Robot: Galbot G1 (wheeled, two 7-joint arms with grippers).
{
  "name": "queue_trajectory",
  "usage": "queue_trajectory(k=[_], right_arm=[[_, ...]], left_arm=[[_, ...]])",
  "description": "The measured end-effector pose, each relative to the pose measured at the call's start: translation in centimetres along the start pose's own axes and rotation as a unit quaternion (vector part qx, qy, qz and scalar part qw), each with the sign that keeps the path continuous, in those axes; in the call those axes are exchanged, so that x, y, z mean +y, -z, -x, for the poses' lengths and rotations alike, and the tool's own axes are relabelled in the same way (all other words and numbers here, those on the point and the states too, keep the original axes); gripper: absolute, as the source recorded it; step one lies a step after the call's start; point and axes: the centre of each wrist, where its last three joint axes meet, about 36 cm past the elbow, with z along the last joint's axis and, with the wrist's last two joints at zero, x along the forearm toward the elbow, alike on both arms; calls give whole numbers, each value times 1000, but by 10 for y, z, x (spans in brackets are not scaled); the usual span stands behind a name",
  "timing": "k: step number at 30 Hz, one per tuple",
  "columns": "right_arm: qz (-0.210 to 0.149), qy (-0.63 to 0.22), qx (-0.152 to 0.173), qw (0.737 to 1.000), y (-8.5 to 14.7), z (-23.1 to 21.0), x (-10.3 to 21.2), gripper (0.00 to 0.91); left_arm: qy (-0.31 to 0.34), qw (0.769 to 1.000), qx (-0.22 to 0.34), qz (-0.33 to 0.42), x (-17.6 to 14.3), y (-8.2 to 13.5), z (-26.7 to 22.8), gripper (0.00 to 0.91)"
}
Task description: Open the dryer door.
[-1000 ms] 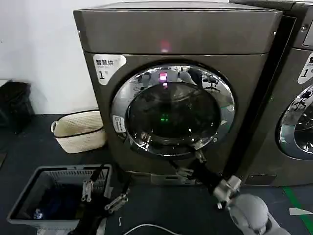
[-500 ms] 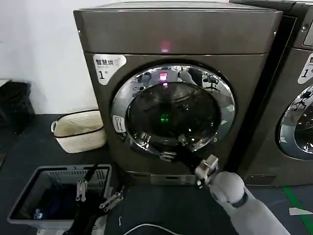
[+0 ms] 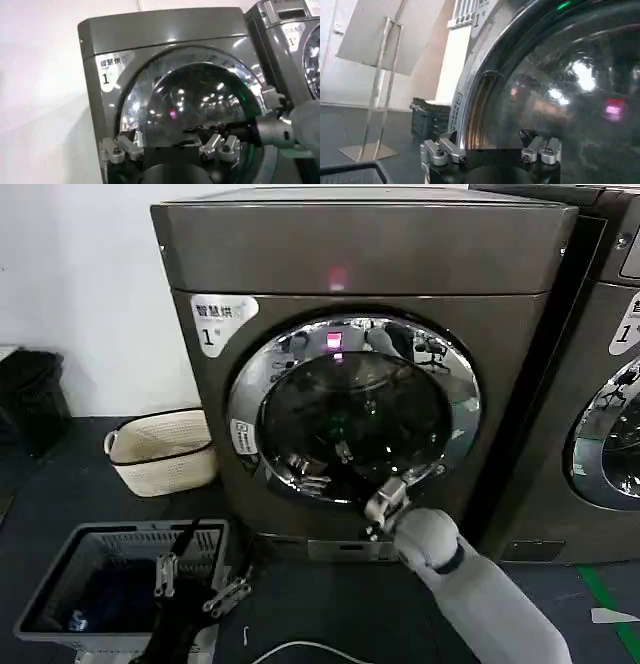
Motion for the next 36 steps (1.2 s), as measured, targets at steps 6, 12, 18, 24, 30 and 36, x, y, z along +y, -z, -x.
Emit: queue_trajectory(k=[6, 12, 18, 24, 30, 36], right_arm=[[-1, 5, -1, 1000, -1, 13, 1, 907], [2, 12, -4, 1000, 0, 26, 5, 907], [7, 18, -7, 1000, 1, 37, 10, 907], [14, 24, -9, 1000, 0, 48, 15, 907], [21, 36, -9, 999, -3, 57, 21, 907], [25, 47, -10, 999, -6, 65, 25, 907]], left_arm=[[2, 1000, 2, 0, 0, -2, 0, 907], [4, 1000, 3, 0, 0, -2, -1, 907], [5, 1000, 4, 1, 1, -2, -2, 907], [8, 1000, 5, 4, 3, -2, -3, 907], [9, 1000, 4, 4, 3, -1, -3, 907], [9, 1000, 5, 4, 2, 0, -5, 907]])
